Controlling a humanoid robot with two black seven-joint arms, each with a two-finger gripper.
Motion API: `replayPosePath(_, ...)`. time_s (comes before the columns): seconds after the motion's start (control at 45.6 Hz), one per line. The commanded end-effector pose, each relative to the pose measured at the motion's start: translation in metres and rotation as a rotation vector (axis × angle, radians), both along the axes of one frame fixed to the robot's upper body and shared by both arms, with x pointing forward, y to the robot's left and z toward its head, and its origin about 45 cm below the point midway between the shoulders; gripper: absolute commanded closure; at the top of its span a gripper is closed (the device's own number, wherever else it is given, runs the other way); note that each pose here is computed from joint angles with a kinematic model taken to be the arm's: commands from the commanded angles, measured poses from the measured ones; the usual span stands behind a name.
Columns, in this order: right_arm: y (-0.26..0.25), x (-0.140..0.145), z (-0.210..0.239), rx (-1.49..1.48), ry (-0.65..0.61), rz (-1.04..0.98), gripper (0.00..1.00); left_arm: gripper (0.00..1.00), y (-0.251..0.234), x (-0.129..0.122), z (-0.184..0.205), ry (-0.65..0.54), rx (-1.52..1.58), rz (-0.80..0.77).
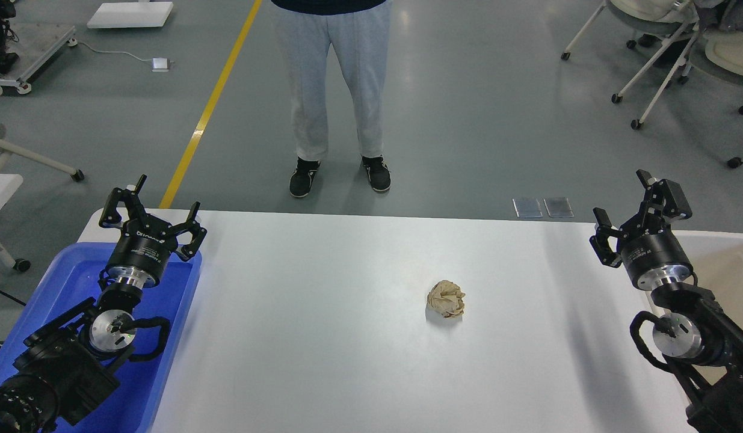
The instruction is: Tidy desktop
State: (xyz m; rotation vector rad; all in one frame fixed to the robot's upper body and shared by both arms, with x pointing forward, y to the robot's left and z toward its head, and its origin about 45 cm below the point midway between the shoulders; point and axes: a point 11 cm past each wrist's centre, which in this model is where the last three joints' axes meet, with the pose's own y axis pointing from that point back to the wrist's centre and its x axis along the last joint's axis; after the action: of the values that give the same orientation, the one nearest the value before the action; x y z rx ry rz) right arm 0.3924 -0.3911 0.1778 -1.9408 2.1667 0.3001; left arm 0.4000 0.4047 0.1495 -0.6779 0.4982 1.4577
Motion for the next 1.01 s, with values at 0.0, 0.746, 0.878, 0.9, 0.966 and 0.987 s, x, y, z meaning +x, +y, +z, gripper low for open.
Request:
replayPosePath(0.0,-0.009,0.0,0.004,-0.018,0.008,-0.004,0.01,0.0,0.0,0.0,0.0,0.0,0.0,0.0)
replayPosePath(0.746,0.002,-0.02,0.042,-0.202,0.145,0.241,0.01,0.0,0.0,0.0,0.0,0.0,0.0,0.0)
replayPosePath(0.878,0.0,-0.027,0.054,-0.285,0.184,0.296,0.01,0.0,0.0,0.001,0.001,-0.001,0.0,-0.001)
replayPosePath(0.9,0.0,-0.029,0.055,-0.308,0.193,0.311,0.01,0.0,0.0,0.001,0.001,-0.001,0.0,-0.001)
replayPosePath(0.966,0.003,-0.037,0.062,-0.383,0.205,0.362,0.01,0.0,0.0,0.001,0.0,0.0,0.0,-0.002)
replayPosePath(0.987,0.004,-0.04,0.065,-0.404,0.205,0.377,0.01,0.0,0.0,0.001,0.001,-0.001,0.0,-0.001)
